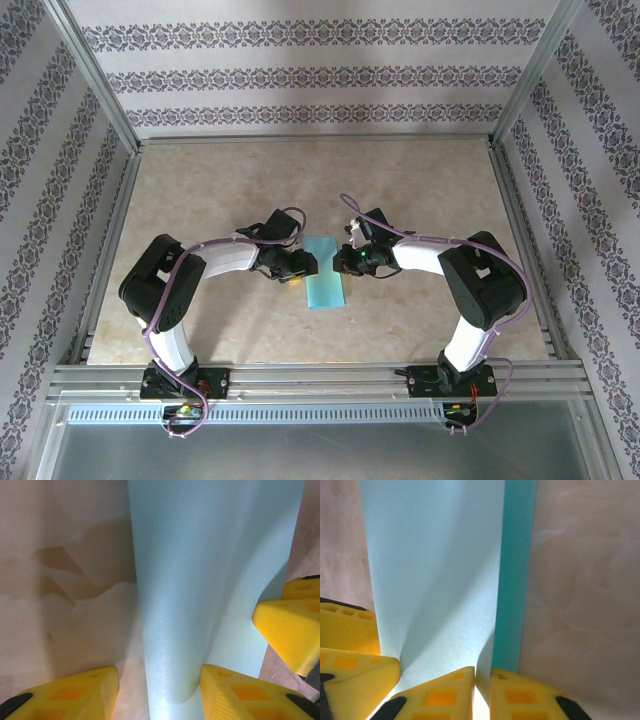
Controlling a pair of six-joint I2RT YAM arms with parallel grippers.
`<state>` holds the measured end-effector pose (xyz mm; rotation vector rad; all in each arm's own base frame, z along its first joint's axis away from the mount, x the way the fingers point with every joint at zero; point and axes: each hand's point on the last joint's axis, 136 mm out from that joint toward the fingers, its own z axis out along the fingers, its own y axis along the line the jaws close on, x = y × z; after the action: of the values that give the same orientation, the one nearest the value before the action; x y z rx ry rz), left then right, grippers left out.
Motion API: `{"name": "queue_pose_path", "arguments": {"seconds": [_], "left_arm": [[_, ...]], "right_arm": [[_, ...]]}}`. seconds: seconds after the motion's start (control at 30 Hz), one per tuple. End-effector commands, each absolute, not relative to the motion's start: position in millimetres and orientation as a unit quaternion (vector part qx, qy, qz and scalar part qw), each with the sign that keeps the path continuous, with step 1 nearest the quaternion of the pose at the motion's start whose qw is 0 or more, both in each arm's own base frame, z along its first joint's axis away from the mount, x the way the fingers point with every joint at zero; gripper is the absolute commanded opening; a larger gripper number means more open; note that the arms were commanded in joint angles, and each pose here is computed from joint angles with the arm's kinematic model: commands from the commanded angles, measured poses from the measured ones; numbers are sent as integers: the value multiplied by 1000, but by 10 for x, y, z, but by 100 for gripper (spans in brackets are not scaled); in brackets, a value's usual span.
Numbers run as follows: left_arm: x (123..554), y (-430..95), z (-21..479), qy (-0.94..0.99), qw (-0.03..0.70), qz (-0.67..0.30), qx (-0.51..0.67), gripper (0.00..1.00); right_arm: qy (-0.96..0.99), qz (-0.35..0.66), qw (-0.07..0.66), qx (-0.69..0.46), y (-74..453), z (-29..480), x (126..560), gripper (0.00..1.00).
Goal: Fold a paper plane with a square sheet of paper (fold left side to right side)
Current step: First fold in half a square sheet of paper at the center of the table.
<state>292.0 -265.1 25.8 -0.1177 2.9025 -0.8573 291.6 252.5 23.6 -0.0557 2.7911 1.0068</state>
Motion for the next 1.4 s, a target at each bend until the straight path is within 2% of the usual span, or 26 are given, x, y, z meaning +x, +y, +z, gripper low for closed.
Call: {"name": "queue_pose_path", "arguments": {"seconds": [0.0, 0.2, 0.5, 1.37], "left_arm": [[2993, -2752, 109, 960, 76, -268, -16, 47], [2960, -2737, 43, 966, 67, -251, -11, 47], [2920, -2703, -39, 974, 56, -219, -1, 47], [2885, -2739, -238, 985, 15, -171, -8, 49]], "right_arm": [[941, 324, 98, -29, 2518, 281, 2950, 22], [954, 266, 138, -24, 2258, 357, 2985, 36], [951, 234, 202, 9, 1915, 592, 3087, 44], [950, 245, 195, 13, 1876, 555, 3043, 45]]}}
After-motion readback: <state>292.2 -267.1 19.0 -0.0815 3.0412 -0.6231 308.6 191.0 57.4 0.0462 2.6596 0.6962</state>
